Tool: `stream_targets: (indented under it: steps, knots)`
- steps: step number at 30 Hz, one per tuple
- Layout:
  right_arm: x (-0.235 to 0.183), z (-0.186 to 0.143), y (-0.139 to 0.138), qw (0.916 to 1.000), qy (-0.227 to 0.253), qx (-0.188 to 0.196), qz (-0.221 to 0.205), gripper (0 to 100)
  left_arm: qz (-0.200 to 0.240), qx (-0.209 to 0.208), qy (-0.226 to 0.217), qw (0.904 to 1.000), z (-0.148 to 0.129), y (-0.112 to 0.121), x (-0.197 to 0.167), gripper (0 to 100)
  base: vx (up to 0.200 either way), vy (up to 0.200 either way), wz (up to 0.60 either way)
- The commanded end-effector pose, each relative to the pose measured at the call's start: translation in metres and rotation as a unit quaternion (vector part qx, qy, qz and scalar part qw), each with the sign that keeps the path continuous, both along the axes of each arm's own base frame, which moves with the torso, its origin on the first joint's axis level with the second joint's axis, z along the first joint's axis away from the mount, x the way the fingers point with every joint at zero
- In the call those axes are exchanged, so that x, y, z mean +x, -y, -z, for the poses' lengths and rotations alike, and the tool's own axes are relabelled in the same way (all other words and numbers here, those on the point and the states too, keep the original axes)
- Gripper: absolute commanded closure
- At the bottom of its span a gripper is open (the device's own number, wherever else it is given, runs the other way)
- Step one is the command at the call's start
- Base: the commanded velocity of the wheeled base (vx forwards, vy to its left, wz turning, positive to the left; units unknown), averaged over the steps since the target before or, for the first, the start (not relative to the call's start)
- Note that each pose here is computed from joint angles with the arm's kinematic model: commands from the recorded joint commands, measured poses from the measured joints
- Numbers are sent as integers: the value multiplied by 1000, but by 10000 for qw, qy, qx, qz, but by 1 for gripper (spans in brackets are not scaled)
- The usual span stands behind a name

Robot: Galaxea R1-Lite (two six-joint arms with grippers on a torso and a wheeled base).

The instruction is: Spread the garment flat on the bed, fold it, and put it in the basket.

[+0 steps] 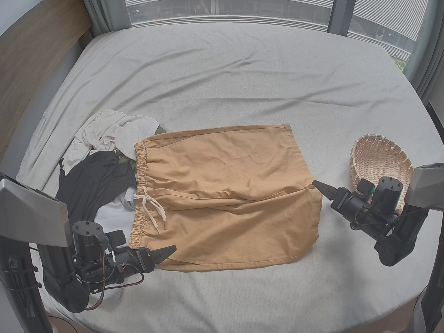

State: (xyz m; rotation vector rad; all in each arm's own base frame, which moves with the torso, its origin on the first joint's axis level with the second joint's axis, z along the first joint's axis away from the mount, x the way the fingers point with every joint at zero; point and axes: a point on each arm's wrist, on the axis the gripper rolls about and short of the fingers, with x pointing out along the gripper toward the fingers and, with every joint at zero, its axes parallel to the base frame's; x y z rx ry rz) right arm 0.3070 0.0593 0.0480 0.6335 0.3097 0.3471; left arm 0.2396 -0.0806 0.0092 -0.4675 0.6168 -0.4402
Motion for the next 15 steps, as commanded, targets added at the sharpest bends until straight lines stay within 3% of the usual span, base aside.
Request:
stream_targets:
  steps: [1, 5, 9, 15]
  knots:
    - [-32, -4, 9, 9996, -257, -133, 20, 0, -5, 5, -23, 10000, 1, 0, -1, 0, 0, 0, 0]
    - [-42, 5, 10, 9982, -476, -317, -168, 0, -5, 5, -23, 10000, 1, 0, -1, 0, 0, 0, 0]
    - [-48, 20, 8, 9941, -711, -542, -620, 0, -5, 3, -15, 10000, 1, 0, 0, 0, 0, 0, 0]
    - [-36, 44, 3, 9902, -909, -725, -768, 0, -5, 1, -8, 10000, 0, 0, 0, 0, 0, 0, 0]
